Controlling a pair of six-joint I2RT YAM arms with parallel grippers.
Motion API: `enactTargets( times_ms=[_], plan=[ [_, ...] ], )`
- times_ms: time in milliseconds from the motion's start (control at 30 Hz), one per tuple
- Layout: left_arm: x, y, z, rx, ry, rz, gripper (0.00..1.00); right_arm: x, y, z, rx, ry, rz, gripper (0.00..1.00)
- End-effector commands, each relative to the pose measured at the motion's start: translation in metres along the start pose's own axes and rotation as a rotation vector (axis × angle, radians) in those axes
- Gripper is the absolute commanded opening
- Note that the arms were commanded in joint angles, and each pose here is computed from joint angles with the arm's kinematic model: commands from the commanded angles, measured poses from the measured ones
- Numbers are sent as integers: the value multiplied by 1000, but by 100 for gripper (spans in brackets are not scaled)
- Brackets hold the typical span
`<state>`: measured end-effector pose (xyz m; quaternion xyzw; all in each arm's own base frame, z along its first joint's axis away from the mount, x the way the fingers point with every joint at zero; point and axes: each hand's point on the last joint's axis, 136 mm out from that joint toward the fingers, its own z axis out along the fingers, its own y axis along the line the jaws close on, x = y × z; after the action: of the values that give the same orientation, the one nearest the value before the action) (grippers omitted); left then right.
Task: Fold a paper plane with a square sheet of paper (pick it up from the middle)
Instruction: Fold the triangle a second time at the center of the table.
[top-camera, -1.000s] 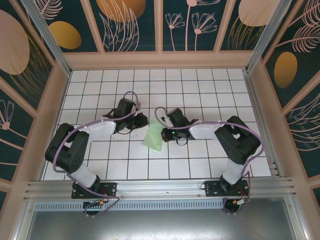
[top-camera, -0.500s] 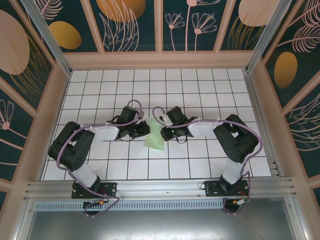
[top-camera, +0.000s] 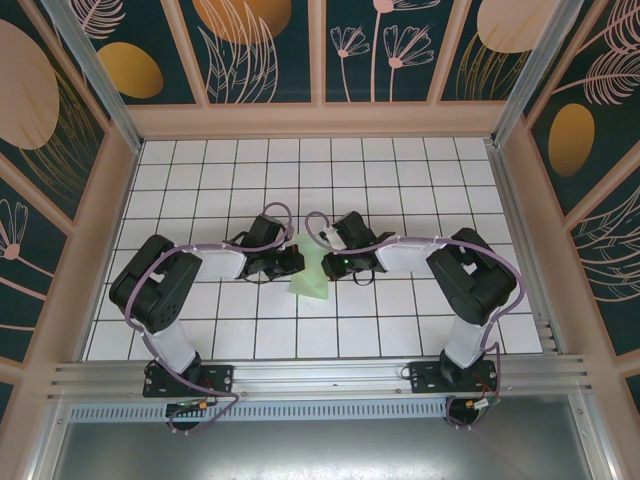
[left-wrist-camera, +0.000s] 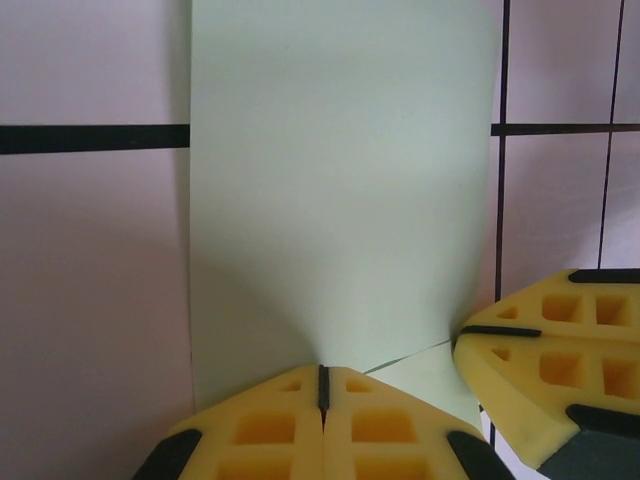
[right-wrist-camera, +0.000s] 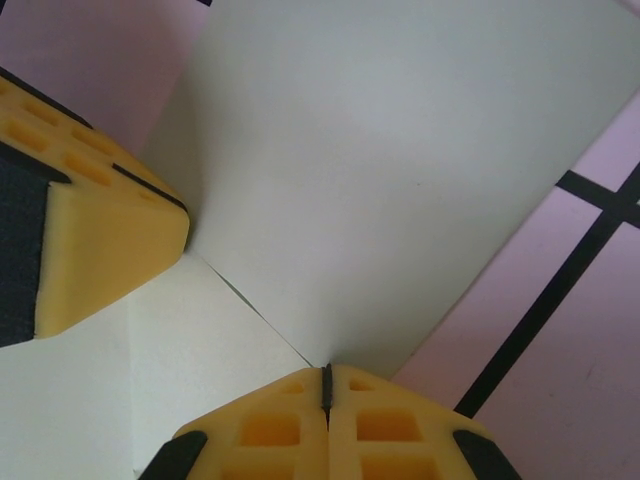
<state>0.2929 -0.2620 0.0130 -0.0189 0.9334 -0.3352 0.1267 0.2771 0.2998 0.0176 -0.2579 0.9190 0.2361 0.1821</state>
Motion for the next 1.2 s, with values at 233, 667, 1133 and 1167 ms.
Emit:
enactTargets(
  times_ms=[233,667,1133,1167],
  plan=[
    [34,53,7,-156,49,-41,0,-22,13,-45,16,-51,219,17],
    [39,62,7,-184,51,-50,0,-9,63,-27,-48,-34,364,0],
    [41,67,8,-202,53,-57,0,3,58,9,23,39,407,0],
    [41,67,8,-203,54,-58,0,4,58,10,23,44,404,0]
  ],
)
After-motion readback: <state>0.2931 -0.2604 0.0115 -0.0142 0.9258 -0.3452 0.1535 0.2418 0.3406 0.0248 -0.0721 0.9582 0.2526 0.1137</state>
